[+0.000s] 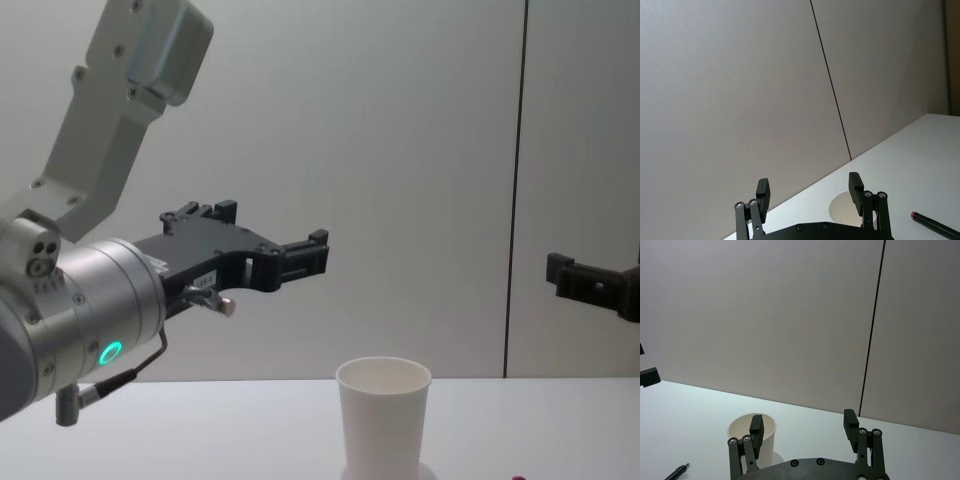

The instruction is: Place the pen into the pen holder.

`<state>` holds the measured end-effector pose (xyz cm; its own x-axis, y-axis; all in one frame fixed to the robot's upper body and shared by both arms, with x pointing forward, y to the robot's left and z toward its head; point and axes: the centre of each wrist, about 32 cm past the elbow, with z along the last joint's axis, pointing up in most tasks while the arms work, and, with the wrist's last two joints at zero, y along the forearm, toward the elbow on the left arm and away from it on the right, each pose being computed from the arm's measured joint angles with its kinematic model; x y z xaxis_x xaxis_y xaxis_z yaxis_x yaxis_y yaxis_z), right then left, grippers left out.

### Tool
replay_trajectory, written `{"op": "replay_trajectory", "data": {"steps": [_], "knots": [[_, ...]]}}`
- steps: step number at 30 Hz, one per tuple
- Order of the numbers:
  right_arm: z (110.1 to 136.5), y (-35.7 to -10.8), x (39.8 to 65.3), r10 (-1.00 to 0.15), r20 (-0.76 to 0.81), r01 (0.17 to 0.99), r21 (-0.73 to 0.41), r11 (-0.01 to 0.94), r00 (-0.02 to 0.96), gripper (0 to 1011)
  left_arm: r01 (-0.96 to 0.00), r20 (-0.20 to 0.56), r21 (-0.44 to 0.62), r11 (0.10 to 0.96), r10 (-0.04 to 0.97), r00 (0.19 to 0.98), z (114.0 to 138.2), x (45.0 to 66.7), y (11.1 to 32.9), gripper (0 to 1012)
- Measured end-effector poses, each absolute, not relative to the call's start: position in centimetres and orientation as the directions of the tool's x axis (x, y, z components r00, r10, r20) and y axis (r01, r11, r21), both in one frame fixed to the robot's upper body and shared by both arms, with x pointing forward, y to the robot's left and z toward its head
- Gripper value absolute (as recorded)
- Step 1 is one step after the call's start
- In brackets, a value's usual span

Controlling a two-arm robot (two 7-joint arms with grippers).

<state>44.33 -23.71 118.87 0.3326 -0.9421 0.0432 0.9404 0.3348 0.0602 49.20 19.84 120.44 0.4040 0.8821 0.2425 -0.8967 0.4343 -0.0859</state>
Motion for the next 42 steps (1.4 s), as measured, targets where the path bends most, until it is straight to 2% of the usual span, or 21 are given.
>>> {"op": "replay_trajectory", "data": {"steps": [30,42], "knots": [[119.0,-23.8,44.4,-0.943,0.044,0.941,0.058,0.333,0.331,1002,-0.897,0.243,-0.086,0.434,0.882,0.404,120.4,49.2,19.8,1004],[119.9,-24.0,45.6,-0.962,0.046,0.963,-0.020,0.269,0.270,1002,-0.897,0.243,-0.086,0.434,0.882,0.404,120.4,49.2,19.8,1004]]}}
